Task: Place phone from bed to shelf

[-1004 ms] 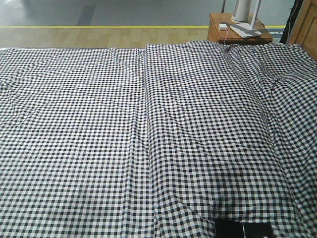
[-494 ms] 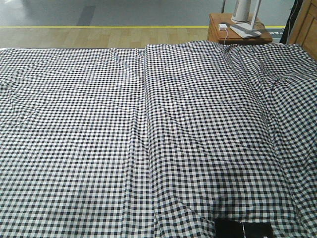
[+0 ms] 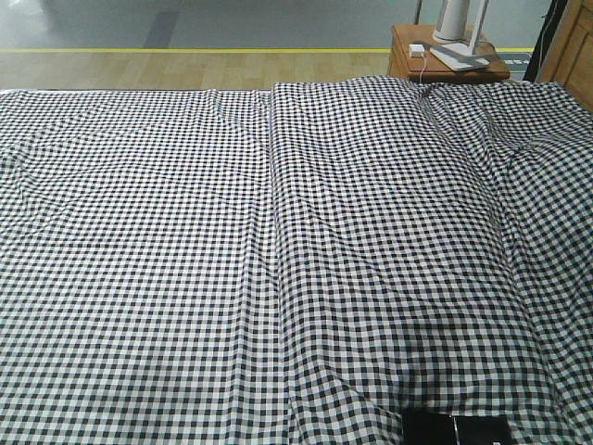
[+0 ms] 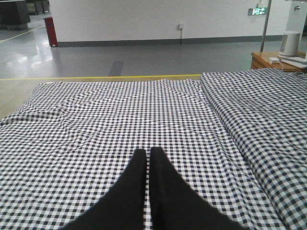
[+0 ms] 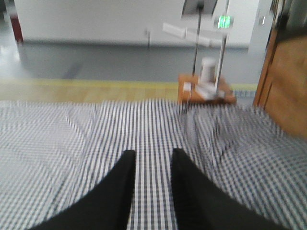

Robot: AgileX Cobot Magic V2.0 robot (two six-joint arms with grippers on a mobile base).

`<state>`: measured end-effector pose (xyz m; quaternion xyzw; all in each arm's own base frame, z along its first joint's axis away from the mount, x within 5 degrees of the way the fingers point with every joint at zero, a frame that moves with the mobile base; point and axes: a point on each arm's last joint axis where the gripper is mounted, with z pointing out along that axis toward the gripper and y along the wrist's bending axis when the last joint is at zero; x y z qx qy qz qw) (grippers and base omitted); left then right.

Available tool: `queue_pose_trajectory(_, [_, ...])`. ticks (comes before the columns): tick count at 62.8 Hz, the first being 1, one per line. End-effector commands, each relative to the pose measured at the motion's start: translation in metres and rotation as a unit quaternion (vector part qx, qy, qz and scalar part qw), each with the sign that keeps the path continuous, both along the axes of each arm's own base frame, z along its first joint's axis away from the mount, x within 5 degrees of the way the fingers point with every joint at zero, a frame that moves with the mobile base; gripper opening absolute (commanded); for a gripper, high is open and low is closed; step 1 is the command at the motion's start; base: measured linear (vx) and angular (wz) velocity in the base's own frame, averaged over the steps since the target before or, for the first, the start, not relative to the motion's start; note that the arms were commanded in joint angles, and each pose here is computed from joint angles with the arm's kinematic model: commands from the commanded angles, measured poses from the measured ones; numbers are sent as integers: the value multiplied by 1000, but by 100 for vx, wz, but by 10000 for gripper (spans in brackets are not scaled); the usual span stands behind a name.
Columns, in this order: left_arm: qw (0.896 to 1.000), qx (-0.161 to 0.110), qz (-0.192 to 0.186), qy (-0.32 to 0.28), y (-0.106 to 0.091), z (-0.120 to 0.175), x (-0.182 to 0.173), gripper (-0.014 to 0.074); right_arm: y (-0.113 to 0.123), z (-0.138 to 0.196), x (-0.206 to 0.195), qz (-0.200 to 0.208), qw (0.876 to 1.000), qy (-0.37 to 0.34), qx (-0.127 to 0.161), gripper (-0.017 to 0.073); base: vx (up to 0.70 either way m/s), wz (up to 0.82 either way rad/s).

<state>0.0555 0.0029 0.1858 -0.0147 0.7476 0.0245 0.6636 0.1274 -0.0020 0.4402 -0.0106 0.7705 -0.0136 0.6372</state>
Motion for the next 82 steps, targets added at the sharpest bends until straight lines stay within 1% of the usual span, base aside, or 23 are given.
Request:
queue_pose_trajectory(1, [999, -3, 0, -36, 0, 4, 0, 1, -1, 3, 8, 0, 1000, 13, -7, 342, 0, 0])
queue_pose_trajectory(6, [999, -3, 0, -36, 0, 4, 0, 1, -1, -3, 13, 1, 999, 42, -7, 476, 0, 0])
queue_pose_trajectory(10, [999, -3, 0, -36, 0, 4, 0, 1, -1, -6, 16, 1, 999, 51, -6, 609, 0, 0])
queue_pose_trajectory(13, [999, -3, 0, -36, 0, 4, 0, 1, -1, -7, 18, 1, 999, 53, -6, 683, 0, 0])
queue_pose_trajectory(16, [999, -3, 0, -36, 0, 4, 0, 1, -1, -7, 18, 0, 999, 53, -6, 729, 0, 0])
queue_pose_trajectory(21, [999, -3, 0, -36, 0, 4, 0, 1, -1, -9, 23, -1, 998, 62, -2, 727, 0, 0])
queue_pose_trajectory(30, [999, -3, 0, -36, 0, 4, 0, 1, -2, -17, 36, -8, 995, 99, 25, 711, 0, 0])
queue_pose_trajectory(34, [999, -3, 0, -36, 0, 4, 0, 1, -5, -21, 46, -22, 991, 124, 40, 700, 0, 0])
queue_pose_trajectory(38, [999, -3, 0, -36, 0, 4, 0, 1, -9, -23, 56, -34, 987, 148, 46, 686, 0, 0])
queue_pose_trajectory(46, [999, -3, 0, -36, 0, 4, 0, 1, -25, -28, 78, -67, 975, 203, 54, 665, 0, 0])
queue_pose_trajectory(51, [999, -3, 0, -36, 0, 4, 0, 1, -38, -31, 90, -88, 969, 220, 62, 663, 0, 0])
queue_pose_trajectory(56, [999, -3, 0, -36, 0, 4, 0, 1, -52, -37, 102, -105, 963, 235, 75, 661, 0, 0])
queue_pose_trajectory(63, [999, -3, 0, -36, 0, 4, 0, 1, -78, -55, 117, -120, 950, 273, 95, 658, 0, 0])
queue_pose_trajectory(67, [999, -3, 0, -36, 0, 4, 0, 1, -95, -73, 128, -122, 938, 304, 111, 653, 0, 0])
queue_pose_trajectory(68, [999, -3, 0, -36, 0, 4, 0, 1, -100, -79, 132, -123, 934, 314, 120, 652, 0, 0])
queue_pose_trajectory(69, [999, -3, 0, -36, 0, 4, 0, 1, -104, -83, 134, -120, 931, 321, 122, 652, 0, 0])
queue_pose_trajectory(70, [999, -3, 0, -36, 0, 4, 0, 1, -109, -89, 137, -120, 926, 332, 132, 651, 0, 0])
queue_pose_trajectory(71, [999, -3, 0, -36, 0, 4, 0, 1, -112, -94, 139, -117, 924, 340, 135, 651, 0, 0])
queue_pose_trajectory(72, [999, -3, 0, -36, 0, 4, 0, 1, -117, -101, 141, -115, 918, 350, 146, 651, 0, 0])
queue_pose_trajectory(75, [999, -3, 0, -36, 0, 4, 0, 1, -128, -117, 148, -103, 908, 373, 161, 649, 0, 0])
queue_pose_trajectory(82, [999, -3, 0, -36, 0, 4, 0, 1, -149, -156, 163, -75, 885, 411, 203, 644, 0, 0])
